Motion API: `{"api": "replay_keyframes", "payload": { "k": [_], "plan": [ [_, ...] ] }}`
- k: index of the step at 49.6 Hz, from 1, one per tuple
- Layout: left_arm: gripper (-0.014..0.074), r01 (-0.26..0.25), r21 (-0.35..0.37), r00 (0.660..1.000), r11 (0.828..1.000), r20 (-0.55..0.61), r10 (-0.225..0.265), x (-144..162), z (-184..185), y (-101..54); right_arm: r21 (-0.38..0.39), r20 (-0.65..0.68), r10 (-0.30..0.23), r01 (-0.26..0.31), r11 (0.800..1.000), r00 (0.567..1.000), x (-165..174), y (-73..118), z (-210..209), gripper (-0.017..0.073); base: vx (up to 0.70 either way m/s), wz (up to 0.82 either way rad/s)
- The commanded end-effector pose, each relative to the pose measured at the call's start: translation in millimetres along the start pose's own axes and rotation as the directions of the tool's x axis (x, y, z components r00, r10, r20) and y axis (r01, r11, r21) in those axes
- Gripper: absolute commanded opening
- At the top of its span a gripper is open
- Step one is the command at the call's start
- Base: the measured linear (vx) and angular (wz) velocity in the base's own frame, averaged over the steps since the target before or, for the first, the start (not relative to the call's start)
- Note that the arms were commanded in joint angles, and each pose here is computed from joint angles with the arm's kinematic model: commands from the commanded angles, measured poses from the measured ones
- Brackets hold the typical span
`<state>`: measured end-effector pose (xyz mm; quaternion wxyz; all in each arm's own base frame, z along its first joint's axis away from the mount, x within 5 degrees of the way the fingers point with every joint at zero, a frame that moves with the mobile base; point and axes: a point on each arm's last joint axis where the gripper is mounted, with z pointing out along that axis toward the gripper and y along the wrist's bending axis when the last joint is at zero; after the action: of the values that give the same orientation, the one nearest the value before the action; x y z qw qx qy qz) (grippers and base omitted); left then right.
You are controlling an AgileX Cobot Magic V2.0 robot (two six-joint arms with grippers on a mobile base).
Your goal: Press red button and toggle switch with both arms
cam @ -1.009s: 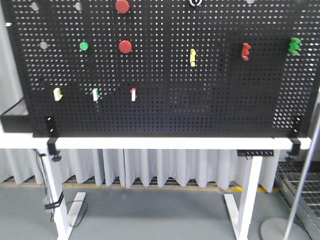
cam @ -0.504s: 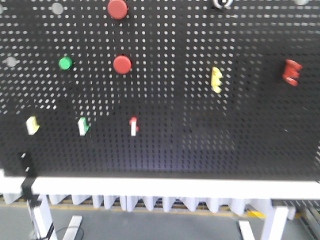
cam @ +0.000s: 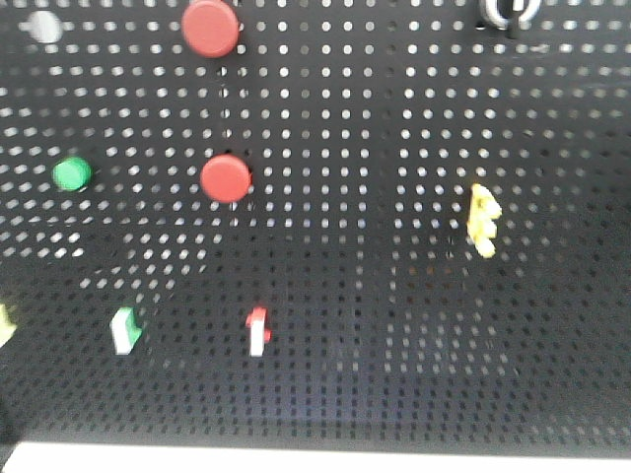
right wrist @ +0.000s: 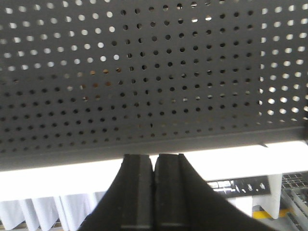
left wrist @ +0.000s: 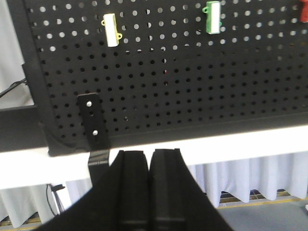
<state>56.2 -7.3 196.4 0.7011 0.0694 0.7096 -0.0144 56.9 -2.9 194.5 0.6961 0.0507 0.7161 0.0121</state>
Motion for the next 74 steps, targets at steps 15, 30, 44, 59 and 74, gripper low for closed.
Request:
{"api": "replay_keyframes", "payload": {
  "k": [15, 30, 44, 59, 74],
  "plan": [
    [0.0002, 0.013, -0.018, 0.998, 1.0, 0.057, -0.012, 4, 0, 1.1, 0.002, 0.085, -0.014, 0.013, 1.0, 0.996, -4, -0.2, -1, -0.0003, 0.12, -0.02],
    [0.0002, 0.013, -0.018, 0.998, 1.0, 0.057, -0.012, 4, 0, 1.1, 0.002, 0.085, -0.014, 0.013, 1.0, 0.996, -4, -0.2, -1, -0.0003, 0.03, -0.01],
    [0.0002, 0.013, -0.018, 0.998, 1.0, 0.058, -0.012, 4, 0, 1.1, 0.001, 0.098, -0.014, 0.013, 1.0, 0.995, -5, -0.1, -1, -0.0003, 0.0, 0.0],
    [0.0002, 0.013, -0.026, 0.996, 1.0, 0.085, -0.011, 1, 0, 1.8, -0.002, 0.2, -0.016, 0.017, 1.0, 0.98, -15, 0.4, -3, -0.0003, 0.0, 0.0],
    [0.0002, 0.193, -0.005, 0.928, 0.981, 0.326, -0.181, -62, -14, 8.7, -0.019, 0.416, -0.005, 0.014, 1.0, 0.909, -86, 6.6, -22, -0.0003, 0.0, 0.0]
  ]
}}
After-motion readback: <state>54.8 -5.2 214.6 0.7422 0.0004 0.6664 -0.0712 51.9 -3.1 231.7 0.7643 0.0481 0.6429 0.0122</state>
